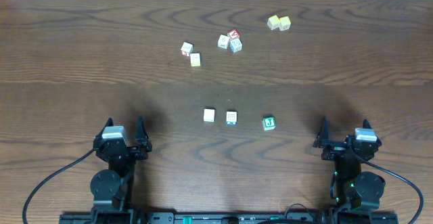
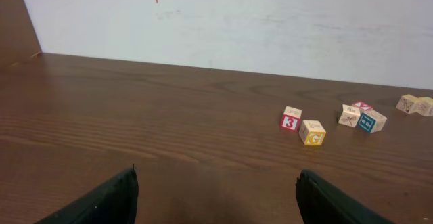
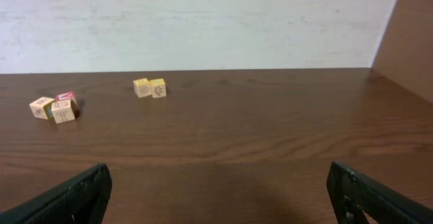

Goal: Lift 3 blocks

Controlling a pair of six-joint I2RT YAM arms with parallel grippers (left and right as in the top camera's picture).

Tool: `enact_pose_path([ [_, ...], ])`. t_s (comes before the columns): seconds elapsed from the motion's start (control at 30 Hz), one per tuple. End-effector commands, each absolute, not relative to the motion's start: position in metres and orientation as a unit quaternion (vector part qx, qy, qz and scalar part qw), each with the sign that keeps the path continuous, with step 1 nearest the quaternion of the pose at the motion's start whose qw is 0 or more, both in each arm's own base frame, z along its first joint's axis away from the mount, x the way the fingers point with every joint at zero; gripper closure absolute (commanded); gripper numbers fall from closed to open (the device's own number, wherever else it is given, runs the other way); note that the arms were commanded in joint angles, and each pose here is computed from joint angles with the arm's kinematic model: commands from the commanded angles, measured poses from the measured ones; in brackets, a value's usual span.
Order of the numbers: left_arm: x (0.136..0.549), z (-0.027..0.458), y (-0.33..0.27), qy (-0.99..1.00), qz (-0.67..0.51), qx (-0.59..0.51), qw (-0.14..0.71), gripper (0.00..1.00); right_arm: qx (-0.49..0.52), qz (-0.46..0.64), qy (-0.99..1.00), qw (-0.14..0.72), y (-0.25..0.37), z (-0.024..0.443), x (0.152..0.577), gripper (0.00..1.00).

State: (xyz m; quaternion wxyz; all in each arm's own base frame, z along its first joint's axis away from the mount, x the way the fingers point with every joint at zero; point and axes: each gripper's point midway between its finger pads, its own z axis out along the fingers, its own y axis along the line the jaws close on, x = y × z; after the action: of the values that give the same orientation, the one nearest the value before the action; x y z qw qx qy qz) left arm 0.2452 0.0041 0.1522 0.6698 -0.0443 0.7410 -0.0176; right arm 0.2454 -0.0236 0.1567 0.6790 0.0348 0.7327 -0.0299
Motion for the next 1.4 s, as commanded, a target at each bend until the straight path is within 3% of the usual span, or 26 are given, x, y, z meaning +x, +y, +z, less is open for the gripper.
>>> enact_pose_path([
  [0.0, 0.243, 0.137, 0.013, 0.758, 0.007, -0.056, 0.650, 0.25, 0.036, -0.037, 0.732, 0.679, -0.026, 0.156, 0.245, 0.01],
  [1.03, 0.244, 0.137, 0.011, 0.758, 0.000, -0.053, 0.650, 0.25, 0.036, -0.037, 0.732, 0.679, -0.026, 0.156, 0.245, 0.01],
  [1.2, 0.242, 0.142, -0.033, 0.750, -0.176, -0.062, 0.635, 0.25, 0.036, -0.037, 0.732, 0.679, -0.026, 0.156, 0.245, 0.01],
  [1.27, 0.233, 0.146, -0.063, 0.743, -0.304, -0.076, 0.591, 0.25, 0.036, -0.037, 0.732, 0.679, -0.026, 0.156, 0.245, 0.01],
  [1.37, 0.231, 0.157, -0.073, 0.720, -0.392, -0.133, 0.558, 0.25, 0.036, -0.037, 0.732, 0.679, -0.026, 0.156, 0.245, 0.01],
])
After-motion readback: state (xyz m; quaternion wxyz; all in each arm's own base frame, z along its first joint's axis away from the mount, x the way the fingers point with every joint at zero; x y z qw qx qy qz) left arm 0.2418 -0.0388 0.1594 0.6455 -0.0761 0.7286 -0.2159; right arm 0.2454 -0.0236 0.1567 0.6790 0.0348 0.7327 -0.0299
